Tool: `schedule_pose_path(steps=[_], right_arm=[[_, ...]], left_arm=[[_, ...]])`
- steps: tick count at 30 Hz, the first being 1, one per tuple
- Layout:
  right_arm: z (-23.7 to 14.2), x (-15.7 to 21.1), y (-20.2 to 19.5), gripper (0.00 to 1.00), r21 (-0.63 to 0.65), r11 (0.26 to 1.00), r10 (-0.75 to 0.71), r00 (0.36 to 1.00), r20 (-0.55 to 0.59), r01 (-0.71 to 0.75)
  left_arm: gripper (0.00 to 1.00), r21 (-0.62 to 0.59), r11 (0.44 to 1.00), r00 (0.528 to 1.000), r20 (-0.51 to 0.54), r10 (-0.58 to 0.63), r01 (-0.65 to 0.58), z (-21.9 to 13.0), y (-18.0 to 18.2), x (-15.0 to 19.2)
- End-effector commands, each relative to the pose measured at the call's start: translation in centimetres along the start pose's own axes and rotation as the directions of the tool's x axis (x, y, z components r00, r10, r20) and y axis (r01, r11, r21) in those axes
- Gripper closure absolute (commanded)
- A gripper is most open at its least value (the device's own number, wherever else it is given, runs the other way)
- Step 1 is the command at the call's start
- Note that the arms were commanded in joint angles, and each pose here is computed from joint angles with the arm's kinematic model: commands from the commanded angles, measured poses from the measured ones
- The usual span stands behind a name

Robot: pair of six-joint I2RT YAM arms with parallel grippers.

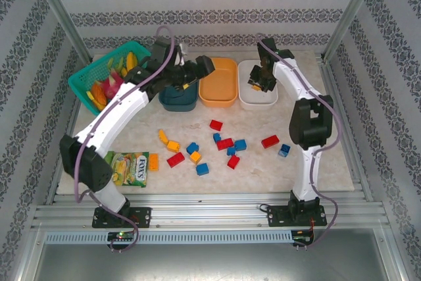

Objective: Sort the legos into containers by color

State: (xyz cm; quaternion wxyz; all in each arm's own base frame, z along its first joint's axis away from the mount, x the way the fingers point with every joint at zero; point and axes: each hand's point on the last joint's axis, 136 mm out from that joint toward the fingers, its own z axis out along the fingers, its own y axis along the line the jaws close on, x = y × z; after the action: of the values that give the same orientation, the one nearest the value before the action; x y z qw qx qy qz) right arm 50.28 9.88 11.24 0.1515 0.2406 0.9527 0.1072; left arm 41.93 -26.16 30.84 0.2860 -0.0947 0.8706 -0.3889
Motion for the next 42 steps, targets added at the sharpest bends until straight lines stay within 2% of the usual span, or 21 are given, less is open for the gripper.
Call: schedule_pose_path(steps=[1,6,13,18,21,25,31,36,42], right_arm=[[1.2,-1.0,0.2,0.75,0.010,1.000,0.012,0.999,-0.037,-0.012],[4.3,-1.7,-0.6,0.73,0.044,0.998,0.049,0.995,-0.085,-0.046],[6.9,-1.0,-2.0,0.64,0.079,0.994,0.083,0.982,-0.169,-0.071],[6.6,-1.1,-2.0,0.48,0.073,0.995,0.077,0.982,-0.173,-0.065],[5.1,-1.9,-1.2,0.40,0.046,0.997,0.062,0.987,-0.149,-0.056],[-0.1,-4.3,1.3,0.38,-0.041,0.999,0.032,0.999,-0.039,-0.034],[-12.7,-7.0,5.2,0.38,-0.198,0.980,0.008,0.977,0.211,0.035],[-19.7,-4.2,4.8,0.39,-0.211,0.974,-0.022,0.957,0.290,0.086],[-23.4,2.4,0.6,0.40,-0.186,0.977,-0.049,0.956,0.288,0.106]], left_arm=[[0.03,0.067,0.998,1.000,-0.005,0.020,-0.020,1.7,-1.6,-1.7],[0.04,0.092,0.996,0.999,-0.038,0.008,-0.004,5.0,-2.2,-2.9],[0.04,0.081,0.996,0.996,-0.091,-0.014,0.022,8.1,-1.6,-3.0],[0.03,0.060,0.998,0.996,-0.093,-0.017,0.022,8.3,-1.0,-2.8],[0.04,0.039,0.999,0.996,-0.092,-0.012,0.015,7.8,-0.8,-2.7],[0.04,0.010,1.000,0.998,-0.060,0.005,-0.004,5.9,-1.1,-3.1],[0.04,-0.032,0.999,1.000,-0.008,0.028,-0.028,1.0,-2.1,-3.4],[0.03,-0.042,0.998,0.999,-0.001,0.038,-0.038,-3.0,-2.3,-1.9],[0.03,-0.042,0.999,0.999,-0.041,0.027,-0.028,-6.6,-0.8,1.8]])
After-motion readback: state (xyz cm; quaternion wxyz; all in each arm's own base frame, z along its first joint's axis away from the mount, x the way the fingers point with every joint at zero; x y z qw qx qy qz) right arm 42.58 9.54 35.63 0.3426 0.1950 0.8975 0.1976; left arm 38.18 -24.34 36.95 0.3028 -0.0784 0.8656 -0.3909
